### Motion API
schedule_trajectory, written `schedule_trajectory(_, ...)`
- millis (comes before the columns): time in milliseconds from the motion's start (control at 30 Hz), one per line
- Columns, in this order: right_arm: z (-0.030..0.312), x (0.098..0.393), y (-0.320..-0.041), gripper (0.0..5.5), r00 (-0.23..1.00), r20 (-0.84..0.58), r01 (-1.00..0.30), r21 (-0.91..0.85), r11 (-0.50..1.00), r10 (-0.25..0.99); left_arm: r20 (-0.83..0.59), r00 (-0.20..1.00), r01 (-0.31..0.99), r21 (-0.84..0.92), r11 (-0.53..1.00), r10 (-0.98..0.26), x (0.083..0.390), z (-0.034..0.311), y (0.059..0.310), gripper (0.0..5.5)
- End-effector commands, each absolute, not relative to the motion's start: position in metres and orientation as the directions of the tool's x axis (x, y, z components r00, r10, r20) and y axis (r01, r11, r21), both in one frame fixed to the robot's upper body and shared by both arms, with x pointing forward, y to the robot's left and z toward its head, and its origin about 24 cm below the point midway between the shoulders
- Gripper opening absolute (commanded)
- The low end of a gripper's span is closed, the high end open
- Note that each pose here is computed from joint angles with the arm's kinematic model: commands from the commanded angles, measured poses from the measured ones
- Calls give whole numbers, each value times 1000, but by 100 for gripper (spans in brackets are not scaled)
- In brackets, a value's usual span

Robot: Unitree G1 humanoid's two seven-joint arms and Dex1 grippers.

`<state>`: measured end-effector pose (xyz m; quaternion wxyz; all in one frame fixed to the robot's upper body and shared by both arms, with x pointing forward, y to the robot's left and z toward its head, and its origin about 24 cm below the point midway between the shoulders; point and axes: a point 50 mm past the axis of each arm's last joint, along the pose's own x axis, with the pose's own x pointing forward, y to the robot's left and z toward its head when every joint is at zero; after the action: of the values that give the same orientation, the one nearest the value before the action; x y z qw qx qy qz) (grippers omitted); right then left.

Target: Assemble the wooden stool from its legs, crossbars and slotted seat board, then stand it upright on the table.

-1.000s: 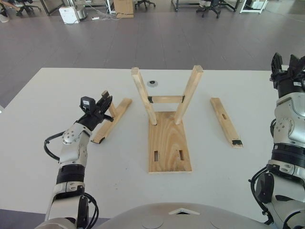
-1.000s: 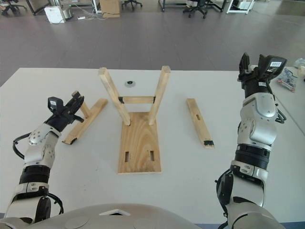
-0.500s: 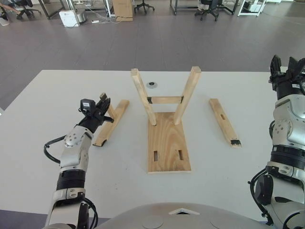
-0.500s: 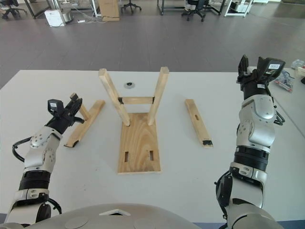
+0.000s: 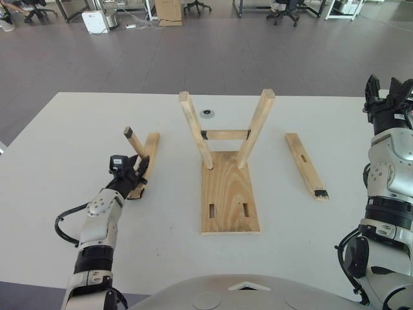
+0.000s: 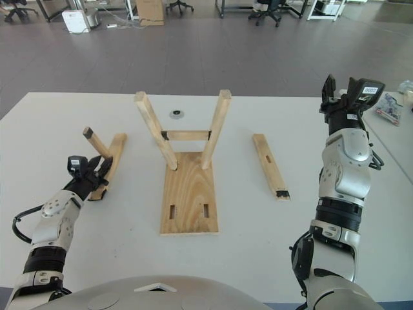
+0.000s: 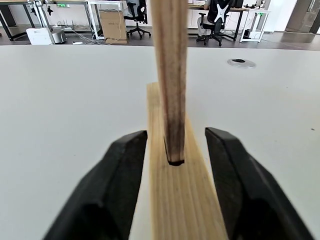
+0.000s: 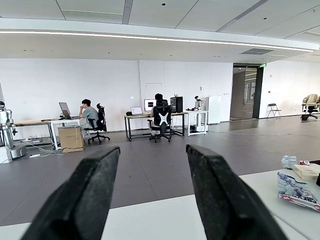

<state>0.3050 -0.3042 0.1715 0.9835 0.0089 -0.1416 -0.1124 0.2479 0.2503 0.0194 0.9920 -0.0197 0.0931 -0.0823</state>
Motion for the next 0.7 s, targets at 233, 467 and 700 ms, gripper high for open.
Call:
schedule_trajectory(233, 162, 289, -304, 250, 928, 261, 257, 72, 964, -266, -391, 904, 182, -17, 983, -174, 237, 40, 245, 362)
schedule_trajectory(467, 156, 279, -302, 250, 923, 249, 280, 87, 956, -293, -573, 791, 236, -35, 971, -213, 221, 34, 253, 364)
schedule_trajectory(700, 154, 277, -304, 250, 922, 244, 287, 93, 953, -301, -628, 749, 217, -67, 974, -210, 205, 28, 272, 250)
